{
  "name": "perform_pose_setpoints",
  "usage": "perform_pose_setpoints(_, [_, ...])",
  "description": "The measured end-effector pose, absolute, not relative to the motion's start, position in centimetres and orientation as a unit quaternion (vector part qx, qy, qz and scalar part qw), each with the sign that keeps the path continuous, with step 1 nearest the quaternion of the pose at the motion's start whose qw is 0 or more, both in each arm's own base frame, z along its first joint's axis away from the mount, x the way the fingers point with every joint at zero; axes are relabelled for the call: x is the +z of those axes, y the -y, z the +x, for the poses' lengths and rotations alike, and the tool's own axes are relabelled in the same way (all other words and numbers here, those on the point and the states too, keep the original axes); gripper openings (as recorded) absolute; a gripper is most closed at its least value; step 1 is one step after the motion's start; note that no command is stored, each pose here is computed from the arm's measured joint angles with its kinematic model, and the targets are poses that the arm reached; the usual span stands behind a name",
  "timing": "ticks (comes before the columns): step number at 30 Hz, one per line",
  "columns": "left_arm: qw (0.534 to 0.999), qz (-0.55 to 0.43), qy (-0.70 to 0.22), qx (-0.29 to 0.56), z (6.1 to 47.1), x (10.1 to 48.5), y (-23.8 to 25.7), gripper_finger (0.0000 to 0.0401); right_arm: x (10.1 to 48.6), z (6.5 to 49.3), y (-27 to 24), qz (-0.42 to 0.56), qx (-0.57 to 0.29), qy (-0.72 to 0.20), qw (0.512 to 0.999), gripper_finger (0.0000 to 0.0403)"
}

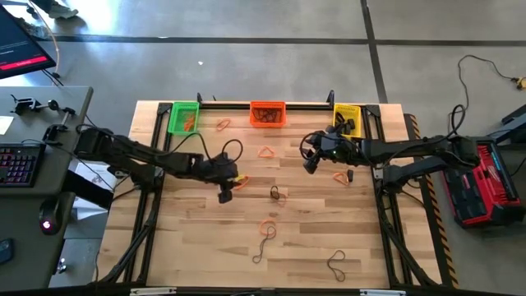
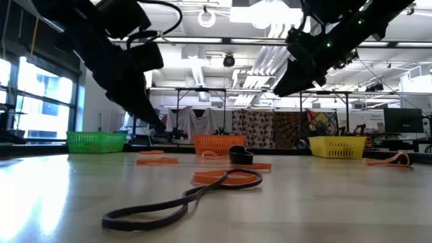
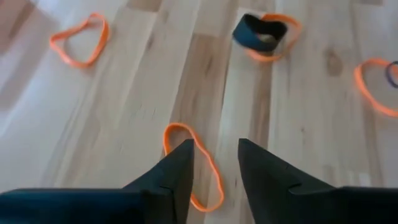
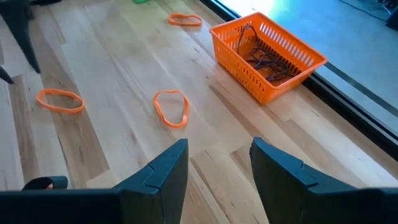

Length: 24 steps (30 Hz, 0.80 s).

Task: Sort rubber bands into baskets
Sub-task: Put the middle left orange rubber band into the green bin

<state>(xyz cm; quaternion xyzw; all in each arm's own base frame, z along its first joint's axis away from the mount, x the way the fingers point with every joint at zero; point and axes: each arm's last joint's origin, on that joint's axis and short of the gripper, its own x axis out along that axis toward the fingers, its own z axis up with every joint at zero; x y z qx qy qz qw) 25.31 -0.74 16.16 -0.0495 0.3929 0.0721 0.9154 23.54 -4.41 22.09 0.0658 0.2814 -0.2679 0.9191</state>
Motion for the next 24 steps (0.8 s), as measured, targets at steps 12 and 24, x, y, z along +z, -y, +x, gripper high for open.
perform_pose_setpoints(12, [0.878,-0.098,-0.460,0.095,25.9,12.5,1.4,0.0200,22.1,23.6,4.3,0.071,-0.255,-0.280,0.923,0.0162])
perform_pose_setpoints(24, [0.868,-0.092,-0.466,0.147,26.1,11.3,1.5,0.0180,22.2,23.6,4.3,0.073,-0.255,-0.276,0.924,0.0162])
